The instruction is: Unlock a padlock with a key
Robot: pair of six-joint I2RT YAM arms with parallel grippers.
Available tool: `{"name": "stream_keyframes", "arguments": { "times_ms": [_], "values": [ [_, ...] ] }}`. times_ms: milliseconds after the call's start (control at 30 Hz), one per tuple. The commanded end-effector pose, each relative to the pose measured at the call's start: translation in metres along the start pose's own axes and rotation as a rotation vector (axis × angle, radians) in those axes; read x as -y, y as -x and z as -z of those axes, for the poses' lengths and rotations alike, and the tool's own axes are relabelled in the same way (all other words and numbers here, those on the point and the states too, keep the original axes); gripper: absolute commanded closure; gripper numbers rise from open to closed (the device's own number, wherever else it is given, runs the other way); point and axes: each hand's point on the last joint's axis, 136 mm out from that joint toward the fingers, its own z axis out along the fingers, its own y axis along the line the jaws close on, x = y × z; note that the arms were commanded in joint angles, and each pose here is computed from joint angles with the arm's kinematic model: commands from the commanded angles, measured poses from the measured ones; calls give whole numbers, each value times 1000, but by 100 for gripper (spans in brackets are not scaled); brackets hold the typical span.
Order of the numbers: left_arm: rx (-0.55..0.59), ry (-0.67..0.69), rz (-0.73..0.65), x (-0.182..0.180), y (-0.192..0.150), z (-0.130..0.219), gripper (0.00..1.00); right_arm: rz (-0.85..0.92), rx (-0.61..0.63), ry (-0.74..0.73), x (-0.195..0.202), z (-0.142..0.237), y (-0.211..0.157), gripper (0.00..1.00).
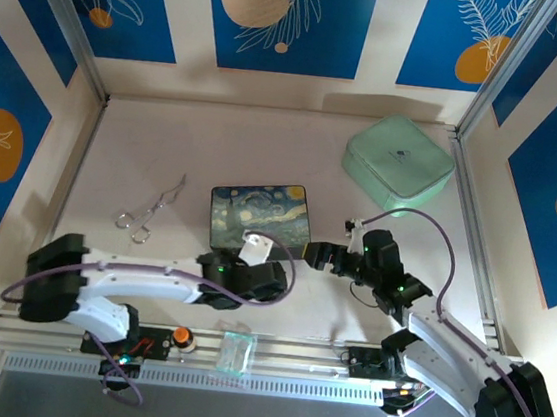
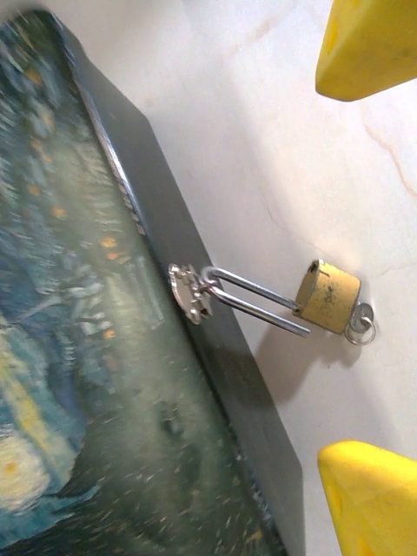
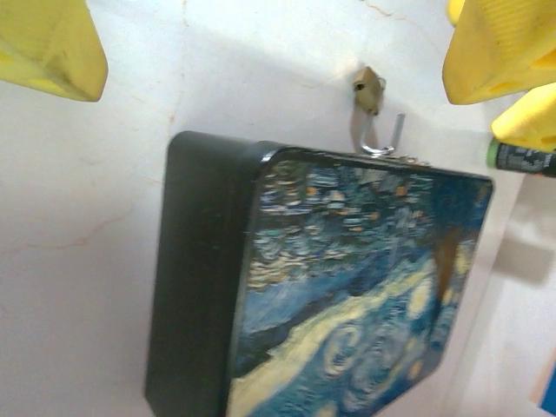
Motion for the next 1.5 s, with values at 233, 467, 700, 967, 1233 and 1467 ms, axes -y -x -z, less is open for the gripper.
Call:
{"name": "stream_keyframes", "arguments": {
  "times_ms": [233, 467, 700, 967, 1233, 1467],
  "values": [
    [84, -163, 232, -56, 47, 17, 1, 163, -132, 55, -51, -18, -36, 2],
    [95, -92, 309, -107, 68, 5, 1, 212, -267, 6, -73, -68, -63, 7],
    [89, -62, 363, -125, 75, -24, 1, 179, -331, 11, -80, -106, -82, 20],
    [60, -5, 373, -139, 77, -55, 1, 227, -348, -127, -63, -122, -98, 41],
    [38, 17, 381, -143, 73, -72, 1, 257, -371, -142, -63, -133, -110, 50],
    [16, 65, 373, -150, 64, -81, 1, 247, -396, -145, -58, -130, -123, 58]
  ]
}}
